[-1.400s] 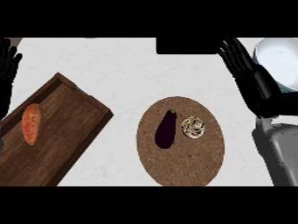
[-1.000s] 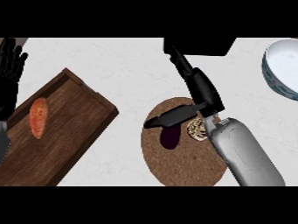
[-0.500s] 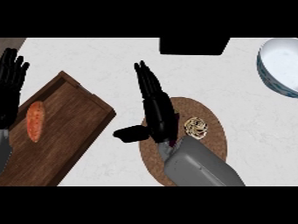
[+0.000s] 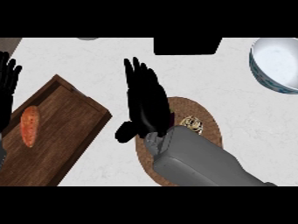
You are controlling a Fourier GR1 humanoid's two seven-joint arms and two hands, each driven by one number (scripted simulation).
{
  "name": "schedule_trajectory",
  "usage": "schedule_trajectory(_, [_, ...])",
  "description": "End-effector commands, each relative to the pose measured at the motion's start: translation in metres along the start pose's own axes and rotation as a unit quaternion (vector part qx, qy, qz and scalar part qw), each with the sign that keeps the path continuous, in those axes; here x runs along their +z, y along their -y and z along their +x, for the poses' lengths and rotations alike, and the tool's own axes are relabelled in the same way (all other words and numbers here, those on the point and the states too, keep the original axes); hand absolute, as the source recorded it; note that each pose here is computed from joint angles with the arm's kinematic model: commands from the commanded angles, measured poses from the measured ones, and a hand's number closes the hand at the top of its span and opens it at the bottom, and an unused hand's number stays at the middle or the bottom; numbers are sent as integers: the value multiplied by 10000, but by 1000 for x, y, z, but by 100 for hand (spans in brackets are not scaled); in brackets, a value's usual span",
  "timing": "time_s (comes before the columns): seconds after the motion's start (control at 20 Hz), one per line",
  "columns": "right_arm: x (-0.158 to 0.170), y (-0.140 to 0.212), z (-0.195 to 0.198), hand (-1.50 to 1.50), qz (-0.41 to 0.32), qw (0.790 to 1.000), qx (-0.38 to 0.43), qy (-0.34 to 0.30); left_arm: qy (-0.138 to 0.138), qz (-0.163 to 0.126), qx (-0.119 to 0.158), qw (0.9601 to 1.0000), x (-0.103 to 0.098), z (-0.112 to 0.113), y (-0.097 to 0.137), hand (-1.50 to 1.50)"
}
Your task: Pick the eggplant from the placemat and place it in the bowl
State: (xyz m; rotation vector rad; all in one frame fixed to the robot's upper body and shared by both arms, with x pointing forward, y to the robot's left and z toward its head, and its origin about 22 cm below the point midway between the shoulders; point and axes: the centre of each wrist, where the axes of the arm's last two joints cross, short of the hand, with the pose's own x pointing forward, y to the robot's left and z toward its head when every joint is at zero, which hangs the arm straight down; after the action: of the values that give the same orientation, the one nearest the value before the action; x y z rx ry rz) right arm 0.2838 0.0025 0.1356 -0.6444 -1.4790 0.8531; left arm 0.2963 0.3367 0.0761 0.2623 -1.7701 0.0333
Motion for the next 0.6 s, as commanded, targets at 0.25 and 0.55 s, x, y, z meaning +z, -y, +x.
schedule_trajectory(0.25, [-1, 41, 32, -150, 1782, 9700, 1325, -992, -47, 49, 82, 9999, 2, 0, 2, 0])
schedule_trajectory(0.55, [-5, 51, 28, -150, 2239, 9530, 1589, -1283, 18, -37, 30, 10000, 0, 7, -5, 0])
